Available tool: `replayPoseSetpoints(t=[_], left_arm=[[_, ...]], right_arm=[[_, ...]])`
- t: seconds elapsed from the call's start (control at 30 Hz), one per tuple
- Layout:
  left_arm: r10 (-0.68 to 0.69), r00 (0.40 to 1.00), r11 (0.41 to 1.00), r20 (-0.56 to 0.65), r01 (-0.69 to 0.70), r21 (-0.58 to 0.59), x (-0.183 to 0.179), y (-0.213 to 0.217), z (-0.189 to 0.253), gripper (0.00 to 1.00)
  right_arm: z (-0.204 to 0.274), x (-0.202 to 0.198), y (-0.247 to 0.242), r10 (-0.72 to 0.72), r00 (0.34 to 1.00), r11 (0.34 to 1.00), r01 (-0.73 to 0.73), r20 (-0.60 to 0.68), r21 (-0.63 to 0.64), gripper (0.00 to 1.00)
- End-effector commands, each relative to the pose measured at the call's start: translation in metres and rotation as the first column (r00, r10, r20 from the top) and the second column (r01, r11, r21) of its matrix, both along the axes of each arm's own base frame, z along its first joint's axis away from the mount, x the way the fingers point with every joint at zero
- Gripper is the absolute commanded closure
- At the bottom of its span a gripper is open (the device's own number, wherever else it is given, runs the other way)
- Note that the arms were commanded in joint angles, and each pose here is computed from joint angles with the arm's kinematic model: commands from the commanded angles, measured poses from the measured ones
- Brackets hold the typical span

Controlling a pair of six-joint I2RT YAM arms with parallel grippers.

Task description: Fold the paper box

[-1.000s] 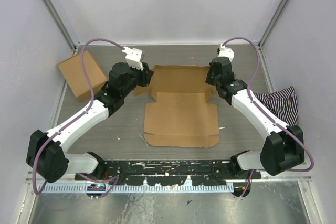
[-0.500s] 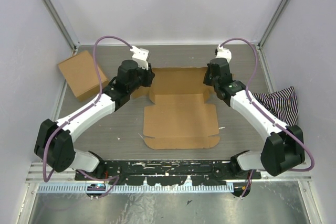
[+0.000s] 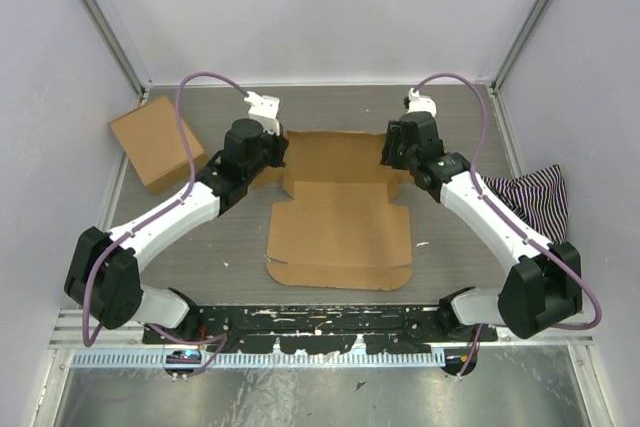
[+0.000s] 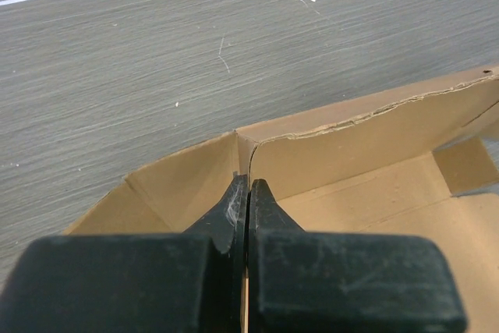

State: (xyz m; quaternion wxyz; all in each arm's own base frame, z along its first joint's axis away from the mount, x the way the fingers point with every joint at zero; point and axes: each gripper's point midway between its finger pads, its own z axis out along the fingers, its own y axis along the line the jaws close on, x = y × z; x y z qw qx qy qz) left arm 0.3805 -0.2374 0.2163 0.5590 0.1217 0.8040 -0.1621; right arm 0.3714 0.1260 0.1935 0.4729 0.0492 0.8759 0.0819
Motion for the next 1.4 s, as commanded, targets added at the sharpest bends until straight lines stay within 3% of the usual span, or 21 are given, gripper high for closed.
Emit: replayPoseSetpoints(t=[0.0, 0.17, 0.37, 0.63, 0.77, 1.03, 1.37], left_arm=[[0.052, 0.998, 0.998, 0.035, -0.052, -0.019, -0.002, 0.01, -0.005, 1.0], [0.099, 0.993, 0.995, 0.066, -0.097, -0.03, -0.004, 0.019, -0.019, 1.0], [0.199, 0.967, 0.98, 0.157, -0.192, -0.057, -0.004, 0.04, -0.027, 1.0], [0.258, 0.944, 0.966, 0.207, -0.248, -0.074, -0.006, 0.055, -0.032, 1.0], [0.269, 0.932, 0.962, 0.243, -0.248, -0.115, -0.014, 0.062, -0.021, 1.0], [0.289, 0.903, 0.955, 0.318, -0.247, -0.166, -0.024, 0.074, 0.007, 1.0], [0.299, 0.908, 0.953, 0.292, -0.267, -0.146, -0.021, 0.074, -0.009, 1.0]], right_arm=[[0.03, -0.009, 0.012, 0.101, 0.995, 0.995, -0.101, 0.01, 0.004, 0.46], [0.069, -0.02, -0.002, 0.077, 0.993, 0.997, -0.076, 0.089, -0.009, 0.36], [0.099, -0.022, -0.064, -0.146, 0.967, 0.986, 0.16, 0.21, -0.051, 0.36], [0.037, 0.001, -0.14, -0.389, 0.914, 0.917, 0.396, 0.115, -0.045, 0.47], [-0.005, 0.016, -0.147, -0.361, 0.929, 0.93, 0.365, 0.076, -0.045, 0.46], [-0.054, 0.022, -0.093, -0.067, 0.998, 0.994, 0.065, 0.015, 0.085, 0.48], [-0.051, 0.011, -0.036, 0.231, 0.966, 0.941, -0.253, 0.12, 0.224, 0.49]])
